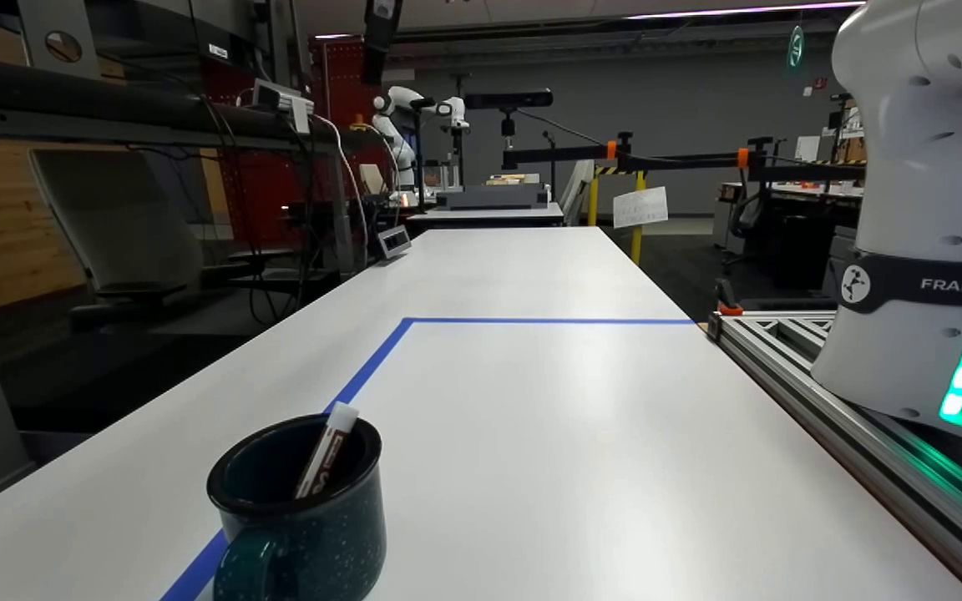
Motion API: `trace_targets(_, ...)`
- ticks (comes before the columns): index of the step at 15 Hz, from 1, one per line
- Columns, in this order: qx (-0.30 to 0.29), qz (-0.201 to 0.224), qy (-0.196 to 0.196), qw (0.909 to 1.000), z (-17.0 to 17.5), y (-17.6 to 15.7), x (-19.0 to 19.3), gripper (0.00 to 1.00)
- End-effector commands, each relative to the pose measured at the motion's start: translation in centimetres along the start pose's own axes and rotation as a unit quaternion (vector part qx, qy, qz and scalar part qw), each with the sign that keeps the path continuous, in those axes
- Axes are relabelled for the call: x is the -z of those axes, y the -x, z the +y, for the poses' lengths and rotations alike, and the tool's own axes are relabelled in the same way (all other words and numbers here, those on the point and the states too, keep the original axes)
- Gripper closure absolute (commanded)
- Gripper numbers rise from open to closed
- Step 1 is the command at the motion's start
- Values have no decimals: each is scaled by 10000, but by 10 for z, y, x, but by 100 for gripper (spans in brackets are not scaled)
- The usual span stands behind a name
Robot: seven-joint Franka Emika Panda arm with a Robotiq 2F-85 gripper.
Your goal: Remove the red marker from the mug.
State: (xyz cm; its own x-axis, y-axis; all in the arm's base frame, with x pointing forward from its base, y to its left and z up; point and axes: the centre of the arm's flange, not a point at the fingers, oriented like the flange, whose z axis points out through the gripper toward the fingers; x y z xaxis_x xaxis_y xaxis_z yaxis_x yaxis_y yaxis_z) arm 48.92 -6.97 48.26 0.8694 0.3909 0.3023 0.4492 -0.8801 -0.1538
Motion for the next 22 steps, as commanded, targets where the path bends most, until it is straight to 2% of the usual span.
trace_targets(1,805,95,-590,9950,-3,-17,-52,0)
trace_targets(3,1239,33,-924,9880,-11,-22,-81,0)
trace_targets(6,1916,-119,-1326,9724,-30,-24,-119,0)
trace_targets(10,2908,-397,-1663,9414,-60,-21,-155,0)
trace_targets(11,2496,-363,-1476,9563,-53,-23,-148,0)
trace_targets(12,2554,-400,-1512,9541,-57,-23,-153,0)
trace_targets(15,2513,-403,-1508,9552,-54,-22,-154,0)
trace_targets(18,2532,-385,-1333,9574,-55,-27,-176,0)
trace_targets(19,2575,-428,-1153,9584,-56,-29,-182,0)
trace_targets(22,2715,-419,-1027,9560,-62,-33,-207,0)
